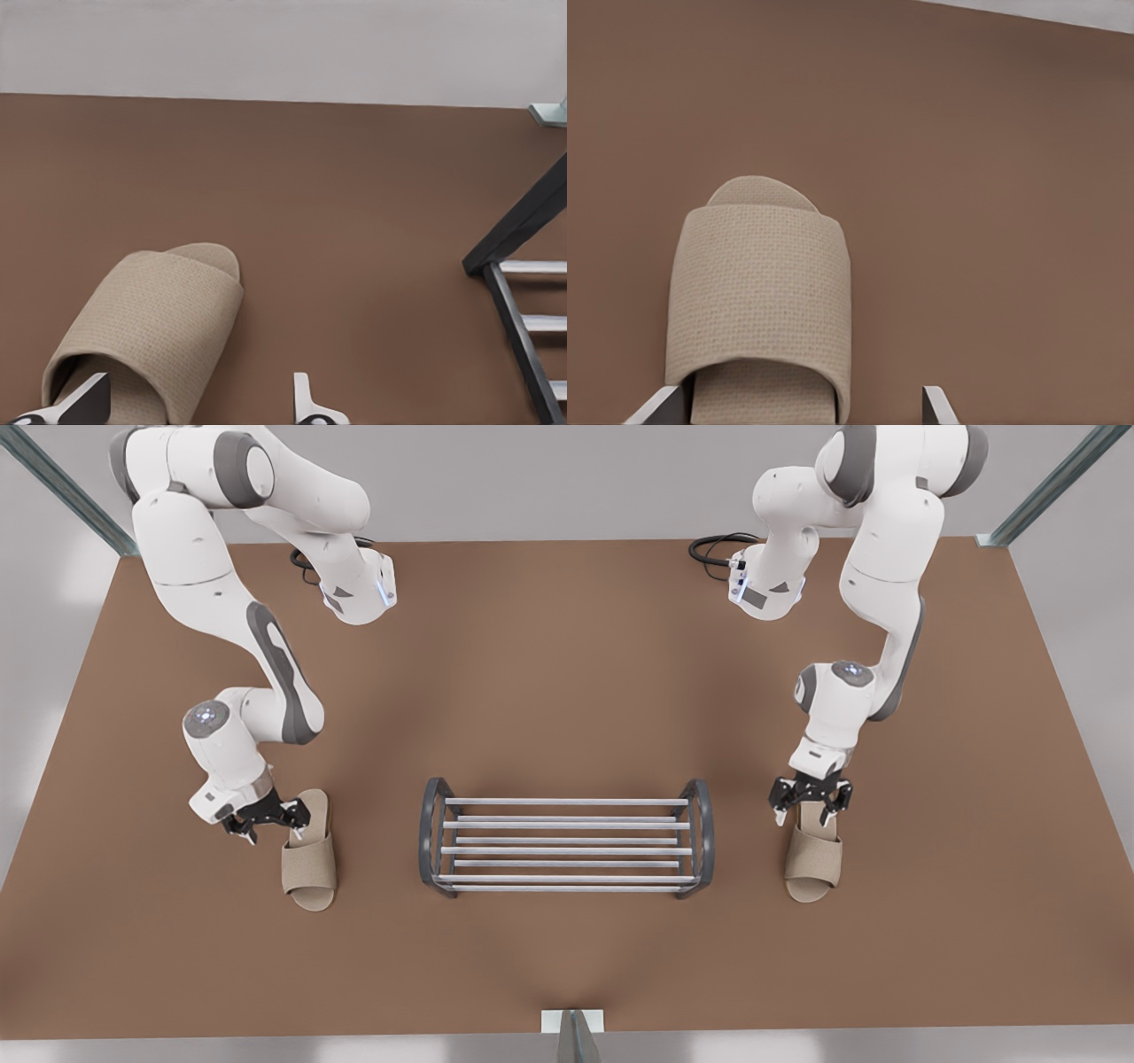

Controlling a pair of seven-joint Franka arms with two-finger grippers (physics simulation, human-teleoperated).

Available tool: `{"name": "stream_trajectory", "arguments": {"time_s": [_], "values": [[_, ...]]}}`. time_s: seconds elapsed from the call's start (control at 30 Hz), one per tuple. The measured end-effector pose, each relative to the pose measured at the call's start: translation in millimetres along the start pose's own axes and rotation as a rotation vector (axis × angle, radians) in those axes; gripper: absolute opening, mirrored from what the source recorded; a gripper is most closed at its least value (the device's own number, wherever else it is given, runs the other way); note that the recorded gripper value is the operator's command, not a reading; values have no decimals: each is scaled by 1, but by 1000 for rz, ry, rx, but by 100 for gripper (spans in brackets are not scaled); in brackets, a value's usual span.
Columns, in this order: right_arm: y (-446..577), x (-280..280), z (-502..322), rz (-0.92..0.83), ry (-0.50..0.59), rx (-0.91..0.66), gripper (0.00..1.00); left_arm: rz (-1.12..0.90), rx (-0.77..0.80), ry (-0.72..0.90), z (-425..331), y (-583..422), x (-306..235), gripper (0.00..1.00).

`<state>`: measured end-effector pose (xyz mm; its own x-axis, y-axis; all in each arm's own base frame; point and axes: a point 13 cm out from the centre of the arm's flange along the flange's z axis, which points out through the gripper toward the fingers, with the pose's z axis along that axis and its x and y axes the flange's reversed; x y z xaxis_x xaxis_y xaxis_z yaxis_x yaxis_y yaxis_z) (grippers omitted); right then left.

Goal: Place the right shoe on the shoe rack with the right arm, and place the left shoe on the shoe rack with the left arm

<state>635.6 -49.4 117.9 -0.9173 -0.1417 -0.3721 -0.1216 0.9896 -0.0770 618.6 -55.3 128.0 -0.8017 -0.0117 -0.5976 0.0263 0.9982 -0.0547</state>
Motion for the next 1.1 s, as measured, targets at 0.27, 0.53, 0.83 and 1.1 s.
{"name": "stream_trajectory", "arguments": {"time_s": [0.27,0.53,0.83,1.1], "values": [[-8,3,11,-18,2,3,100,-15,0,5,30,5,12,100],[-12,3,16,-34,-4,5,90,-29,-6,0,47,11,12,100],[-19,17,40,-48,22,3,87,-38,-12,-25,46,16,-2,100],[-19,18,45,-60,23,2,65,-41,-29,-25,65,38,-5,100]]}}
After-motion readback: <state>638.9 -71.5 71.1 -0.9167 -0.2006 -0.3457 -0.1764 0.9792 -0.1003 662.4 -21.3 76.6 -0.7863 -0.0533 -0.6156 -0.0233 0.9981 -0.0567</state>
